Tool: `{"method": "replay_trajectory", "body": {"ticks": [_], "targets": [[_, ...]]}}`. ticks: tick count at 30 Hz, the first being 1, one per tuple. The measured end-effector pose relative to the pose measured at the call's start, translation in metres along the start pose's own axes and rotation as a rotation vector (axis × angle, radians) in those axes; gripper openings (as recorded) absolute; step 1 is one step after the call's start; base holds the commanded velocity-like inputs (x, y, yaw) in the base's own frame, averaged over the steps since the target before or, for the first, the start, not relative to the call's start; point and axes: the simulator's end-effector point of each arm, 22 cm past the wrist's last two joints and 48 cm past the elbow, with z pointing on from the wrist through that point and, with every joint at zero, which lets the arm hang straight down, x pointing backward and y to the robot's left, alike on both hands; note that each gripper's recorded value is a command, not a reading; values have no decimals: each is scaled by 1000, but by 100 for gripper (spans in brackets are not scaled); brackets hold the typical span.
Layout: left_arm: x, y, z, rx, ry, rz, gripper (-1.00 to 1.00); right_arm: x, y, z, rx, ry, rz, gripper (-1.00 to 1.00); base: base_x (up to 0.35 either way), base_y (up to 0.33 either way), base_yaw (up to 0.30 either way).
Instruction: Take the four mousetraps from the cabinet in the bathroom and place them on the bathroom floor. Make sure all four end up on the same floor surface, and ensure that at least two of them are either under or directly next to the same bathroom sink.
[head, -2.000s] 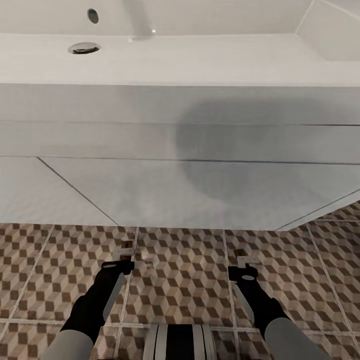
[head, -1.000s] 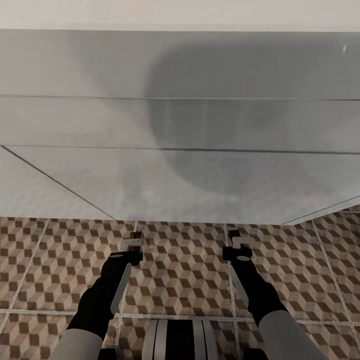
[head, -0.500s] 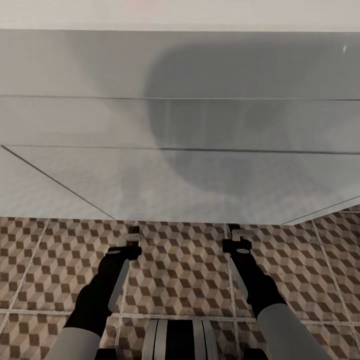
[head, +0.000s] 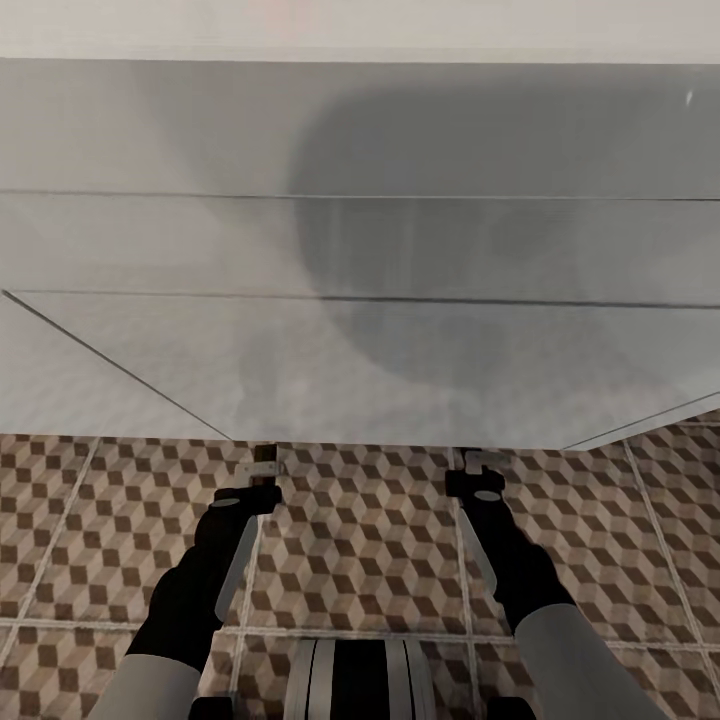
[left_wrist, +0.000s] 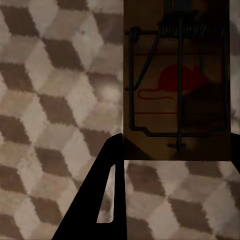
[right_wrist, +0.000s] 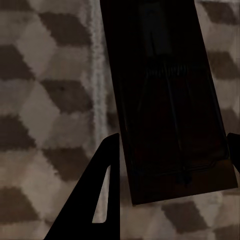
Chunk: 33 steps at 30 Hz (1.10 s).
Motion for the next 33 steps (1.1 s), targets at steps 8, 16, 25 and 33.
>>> {"method": "replay_trajectory", "body": {"ticks": [8, 16, 25, 33], "targets": [[0, 0, 0, 0, -1, 0, -100, -6, -1, -1, 0, -11, 2, -100, 0, 0, 0], [0, 1, 0, -5, -1, 1, -100, -6, -1, -1, 0, -12, 2, -100, 70, 0, 0], [0, 1, 0, -6, -2, 1, -100, -6, -1, -1, 1, -11, 2, -100, 161, 0, 0], [0, 1, 0, -6, -2, 1, -100, -5, -1, -1, 1, -10, 2, -100, 15, 0, 0]]}}
